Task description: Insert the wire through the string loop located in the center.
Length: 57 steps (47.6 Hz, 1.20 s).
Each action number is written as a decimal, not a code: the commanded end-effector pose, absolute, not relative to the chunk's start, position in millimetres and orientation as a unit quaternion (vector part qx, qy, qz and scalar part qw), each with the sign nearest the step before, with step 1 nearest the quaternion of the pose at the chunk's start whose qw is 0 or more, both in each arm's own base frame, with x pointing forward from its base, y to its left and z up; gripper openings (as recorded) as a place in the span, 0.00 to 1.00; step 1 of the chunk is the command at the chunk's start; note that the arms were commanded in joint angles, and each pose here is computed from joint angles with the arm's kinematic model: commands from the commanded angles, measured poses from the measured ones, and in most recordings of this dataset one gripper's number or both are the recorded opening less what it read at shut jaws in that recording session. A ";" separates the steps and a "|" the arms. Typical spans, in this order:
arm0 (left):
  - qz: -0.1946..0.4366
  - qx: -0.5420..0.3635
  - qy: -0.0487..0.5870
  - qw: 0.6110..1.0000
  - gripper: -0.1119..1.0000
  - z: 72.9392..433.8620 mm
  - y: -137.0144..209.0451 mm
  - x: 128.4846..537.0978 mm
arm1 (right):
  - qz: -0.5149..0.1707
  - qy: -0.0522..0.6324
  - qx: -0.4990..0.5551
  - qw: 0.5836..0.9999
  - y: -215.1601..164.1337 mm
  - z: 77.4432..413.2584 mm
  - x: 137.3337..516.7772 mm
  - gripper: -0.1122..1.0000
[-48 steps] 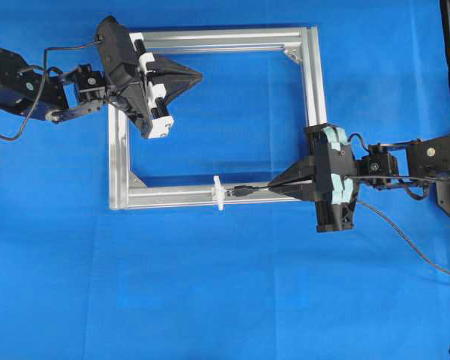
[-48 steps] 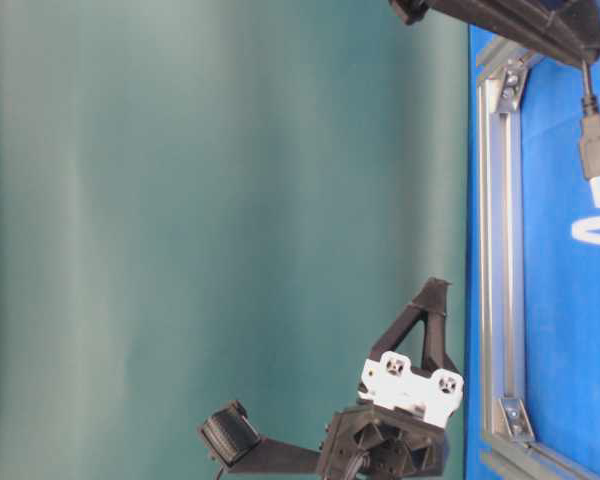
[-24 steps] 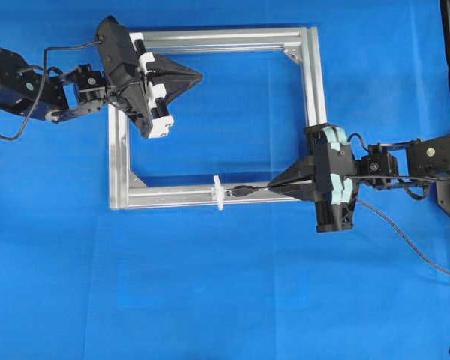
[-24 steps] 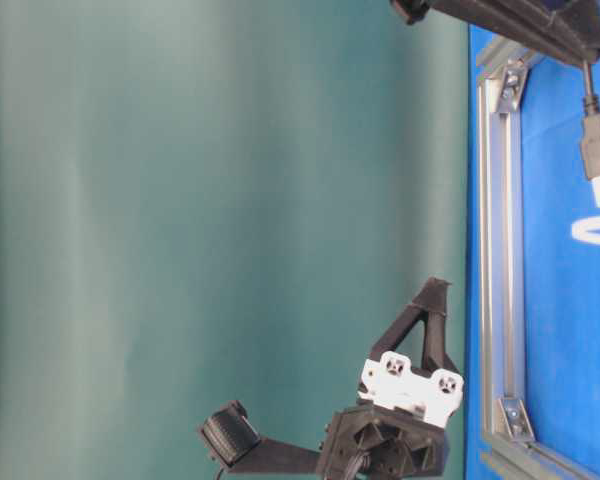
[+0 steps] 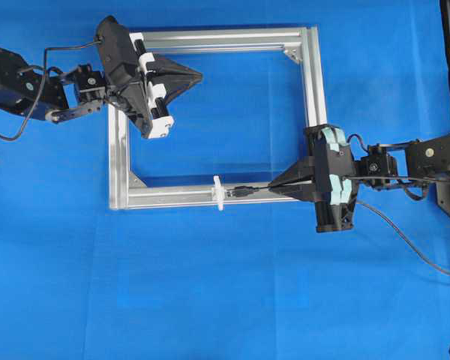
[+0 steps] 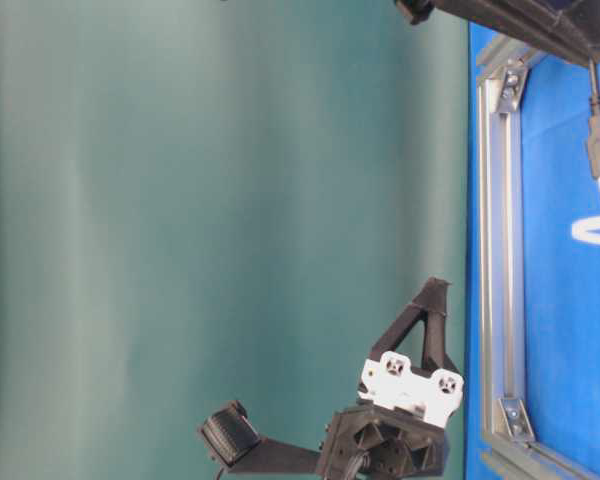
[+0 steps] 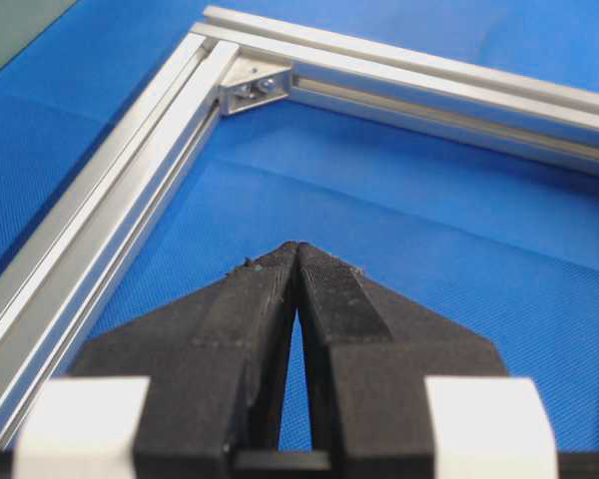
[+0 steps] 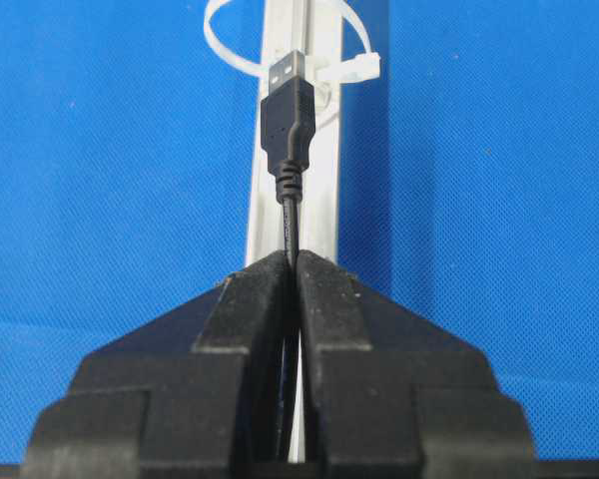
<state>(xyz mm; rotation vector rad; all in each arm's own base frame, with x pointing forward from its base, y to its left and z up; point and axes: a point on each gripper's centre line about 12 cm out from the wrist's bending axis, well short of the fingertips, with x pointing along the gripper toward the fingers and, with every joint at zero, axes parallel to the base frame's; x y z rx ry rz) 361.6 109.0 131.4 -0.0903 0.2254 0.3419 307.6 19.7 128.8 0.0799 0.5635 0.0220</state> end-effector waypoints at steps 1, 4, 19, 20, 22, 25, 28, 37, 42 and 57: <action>0.168 -0.041 0.086 0.981 0.10 147.7 108.6 363.3 | 0.010 0.265 0.042 0.963 19.4 135.4 311.7 0.08; 0.168 -0.041 0.087 0.981 0.10 147.6 108.6 363.3 | 0.010 0.264 0.042 0.964 19.8 135.6 311.8 0.08; 0.168 -0.040 0.087 0.981 0.10 147.6 108.6 363.3 | 0.011 0.261 0.041 0.964 20.5 136.0 320.8 0.08; 0.168 -0.040 0.086 0.981 0.10 147.7 108.6 363.3 | 0.011 0.260 0.042 0.965 20.6 136.8 322.6 0.08; 0.168 -0.040 0.086 0.981 0.10 147.7 108.6 363.3 | 0.011 0.259 0.042 0.965 20.8 136.6 325.5 0.08; 0.168 -0.040 0.086 0.981 0.10 147.7 108.6 363.3 | 0.011 0.256 0.040 0.966 20.8 137.3 330.8 0.08; 0.168 -0.040 0.086 0.981 0.10 148.2 108.9 363.7 | 0.013 0.255 0.039 0.966 21.7 136.2 336.5 0.08; 0.167 -0.039 0.087 0.981 0.10 147.7 108.6 363.3 | 0.012 0.250 0.040 0.967 22.4 136.1 355.4 0.08; 0.167 -0.039 0.087 0.981 0.10 147.7 108.6 363.3 | 0.013 0.245 0.039 0.969 23.8 137.5 366.2 0.08; 0.167 -0.039 0.088 0.981 0.10 147.4 108.6 363.3 | 0.013 0.237 0.039 0.971 24.8 137.7 386.9 0.08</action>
